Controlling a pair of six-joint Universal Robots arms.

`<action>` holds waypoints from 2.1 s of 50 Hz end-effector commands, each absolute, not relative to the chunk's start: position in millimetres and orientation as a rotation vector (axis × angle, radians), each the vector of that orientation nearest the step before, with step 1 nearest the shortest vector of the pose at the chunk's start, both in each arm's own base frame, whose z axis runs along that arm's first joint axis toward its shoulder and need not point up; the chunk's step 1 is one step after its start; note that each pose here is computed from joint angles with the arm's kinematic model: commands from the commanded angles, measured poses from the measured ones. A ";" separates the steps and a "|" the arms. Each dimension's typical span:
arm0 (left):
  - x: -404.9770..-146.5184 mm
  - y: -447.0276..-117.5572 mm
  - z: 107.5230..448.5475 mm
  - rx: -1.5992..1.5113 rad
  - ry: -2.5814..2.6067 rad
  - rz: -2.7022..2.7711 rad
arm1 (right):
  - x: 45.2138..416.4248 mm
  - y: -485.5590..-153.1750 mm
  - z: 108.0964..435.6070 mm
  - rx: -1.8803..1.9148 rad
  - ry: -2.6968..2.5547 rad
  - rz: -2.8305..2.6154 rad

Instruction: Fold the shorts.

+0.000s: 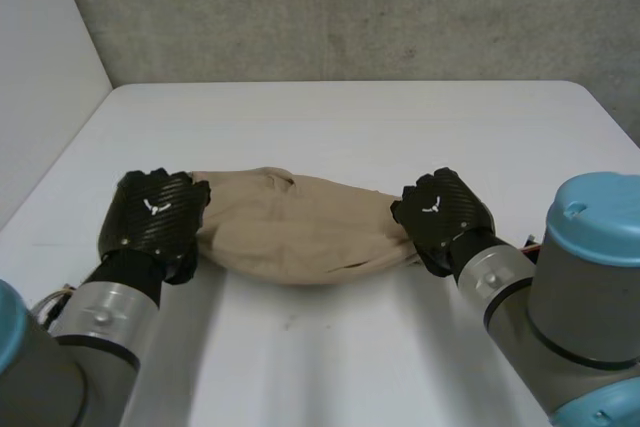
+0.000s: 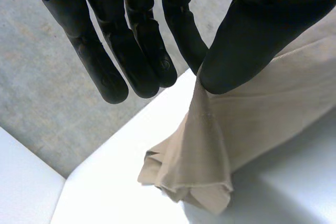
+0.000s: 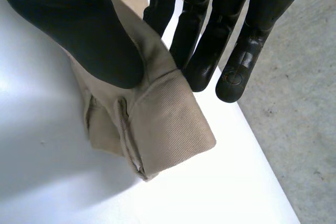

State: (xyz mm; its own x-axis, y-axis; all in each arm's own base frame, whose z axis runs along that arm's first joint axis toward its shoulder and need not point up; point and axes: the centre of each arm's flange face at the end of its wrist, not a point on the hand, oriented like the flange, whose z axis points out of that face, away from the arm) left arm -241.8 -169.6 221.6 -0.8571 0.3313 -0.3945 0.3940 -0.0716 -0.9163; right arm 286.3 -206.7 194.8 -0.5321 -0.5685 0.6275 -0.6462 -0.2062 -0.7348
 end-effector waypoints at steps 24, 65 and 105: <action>-233.4 -156.3 435.6 0.678 1.669 -2.504 | 258.6 -189.7 381.1 1.195 -1.840 2.132; -316.3 -334.8 411.6 0.293 0.987 -2.774 | 323.8 -320.0 388.5 0.643 -1.206 2.674; -256.3 -208.0 147.0 1.143 2.060 -1.734 | 258.8 -242.6 154.1 1.414 -2.083 1.584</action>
State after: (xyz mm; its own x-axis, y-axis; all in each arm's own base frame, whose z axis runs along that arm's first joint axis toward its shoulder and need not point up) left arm -276.0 -239.6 134.2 -0.7163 0.3536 -0.6016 0.6179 -0.0792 -0.7822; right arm 278.4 -267.8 170.0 -0.6084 -0.4936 0.6214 -0.6708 -0.0986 -0.7351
